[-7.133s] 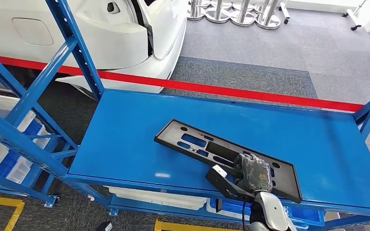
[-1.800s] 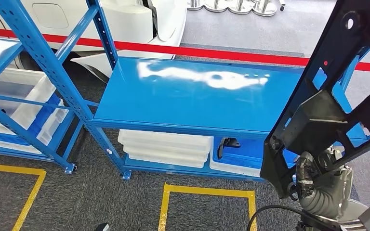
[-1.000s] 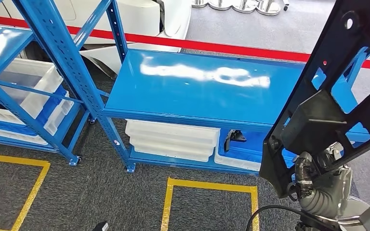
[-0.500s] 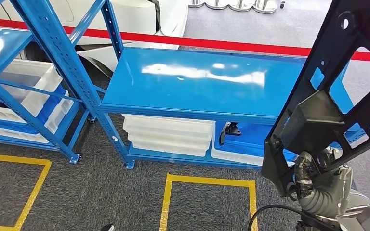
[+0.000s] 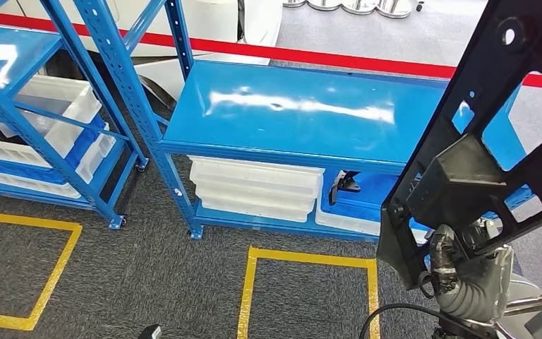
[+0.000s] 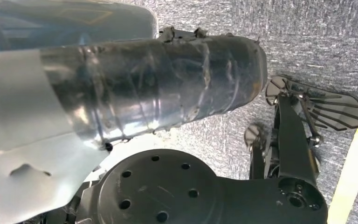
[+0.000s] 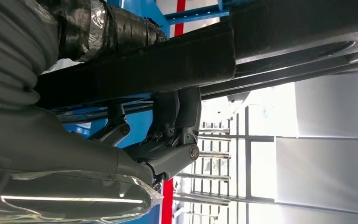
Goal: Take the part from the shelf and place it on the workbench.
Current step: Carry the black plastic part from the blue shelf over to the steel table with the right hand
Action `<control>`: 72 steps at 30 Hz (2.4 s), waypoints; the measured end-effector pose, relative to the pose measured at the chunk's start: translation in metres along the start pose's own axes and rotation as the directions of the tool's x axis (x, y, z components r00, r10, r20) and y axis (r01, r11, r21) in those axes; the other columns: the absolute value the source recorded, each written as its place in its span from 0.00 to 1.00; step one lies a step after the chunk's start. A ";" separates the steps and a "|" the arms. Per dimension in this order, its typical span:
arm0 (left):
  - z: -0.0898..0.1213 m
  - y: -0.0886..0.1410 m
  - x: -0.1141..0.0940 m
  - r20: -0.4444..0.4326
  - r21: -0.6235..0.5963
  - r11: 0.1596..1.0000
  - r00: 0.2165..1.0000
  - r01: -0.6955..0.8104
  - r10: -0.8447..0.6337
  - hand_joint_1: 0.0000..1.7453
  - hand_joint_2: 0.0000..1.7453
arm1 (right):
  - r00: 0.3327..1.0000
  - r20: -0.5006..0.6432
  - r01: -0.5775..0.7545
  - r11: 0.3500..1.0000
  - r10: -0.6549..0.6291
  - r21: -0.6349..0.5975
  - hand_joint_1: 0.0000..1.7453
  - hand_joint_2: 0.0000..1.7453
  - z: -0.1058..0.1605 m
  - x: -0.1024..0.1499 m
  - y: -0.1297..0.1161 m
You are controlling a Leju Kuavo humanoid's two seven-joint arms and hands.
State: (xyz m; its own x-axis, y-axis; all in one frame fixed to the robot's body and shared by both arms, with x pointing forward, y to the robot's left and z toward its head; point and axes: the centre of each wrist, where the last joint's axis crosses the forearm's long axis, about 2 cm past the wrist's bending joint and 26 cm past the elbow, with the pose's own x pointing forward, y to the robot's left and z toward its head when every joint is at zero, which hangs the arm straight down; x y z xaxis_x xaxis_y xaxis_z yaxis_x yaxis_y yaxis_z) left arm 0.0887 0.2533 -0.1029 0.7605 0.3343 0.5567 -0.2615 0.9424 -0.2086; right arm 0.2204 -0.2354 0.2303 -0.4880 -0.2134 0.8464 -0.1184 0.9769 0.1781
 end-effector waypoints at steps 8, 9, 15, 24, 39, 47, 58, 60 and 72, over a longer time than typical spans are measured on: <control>0.000 0.003 0.000 0.002 0.001 1.000 1.000 0.004 -0.004 0.00 0.00 | 0.999 -0.003 0.035 0.999 -0.035 0.002 1.00 1.00 0.001 -0.001 0.001; 0.000 0.005 0.001 0.002 0.006 1.000 1.000 0.006 -0.006 0.00 0.00 | 0.999 -0.005 0.037 0.999 -0.037 0.002 1.00 1.00 0.001 -0.001 0.001; 0.000 0.012 0.002 0.003 0.021 1.000 1.000 0.010 -0.010 0.00 0.00 | 0.999 -0.006 0.041 0.999 -0.041 0.005 1.00 1.00 0.001 -0.002 0.001; 0.001 0.004 0.000 -0.002 0.012 1.000 1.000 0.003 -0.003 0.00 0.00 | 0.999 -0.004 0.042 0.999 -0.042 0.005 1.00 1.00 0.001 -0.002 0.001; 0.000 0.002 -0.001 -0.001 0.010 1.000 1.000 -0.004 0.004 0.00 0.00 | 0.999 0.007 0.047 0.999 -0.047 0.009 1.00 1.00 0.000 0.000 0.001; 0.002 0.012 -0.001 -0.004 0.026 1.000 1.000 0.006 -0.006 0.00 0.00 | 0.999 -0.001 0.050 0.999 -0.050 0.009 1.00 1.00 -0.001 -0.001 0.001; 0.003 -0.005 -0.007 -0.011 -0.003 1.000 1.000 0.000 0.000 0.00 0.00 | 0.999 -0.007 0.047 0.999 -0.047 0.006 1.00 1.00 0.001 -0.001 0.000; 0.002 -0.006 -0.006 -0.008 -0.005 1.000 1.000 0.000 0.000 0.00 0.00 | 0.999 -0.007 0.047 0.999 -0.047 0.006 1.00 1.00 0.000 -0.001 0.000; 0.002 -0.004 -0.005 -0.013 -0.004 1.000 1.000 0.002 -0.002 0.00 0.00 | 0.999 -0.008 0.052 0.999 -0.052 0.005 1.00 1.00 0.000 0.000 0.001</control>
State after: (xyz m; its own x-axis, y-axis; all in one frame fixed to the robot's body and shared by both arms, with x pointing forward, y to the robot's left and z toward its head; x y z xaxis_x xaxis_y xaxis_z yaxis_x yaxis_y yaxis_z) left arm 0.0846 0.2475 -0.1033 0.7685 0.3325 0.5467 -0.2579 0.9429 -0.2110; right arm 0.2202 -0.2349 0.2306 -0.4744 -0.2634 0.8400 -0.1476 0.9645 0.2190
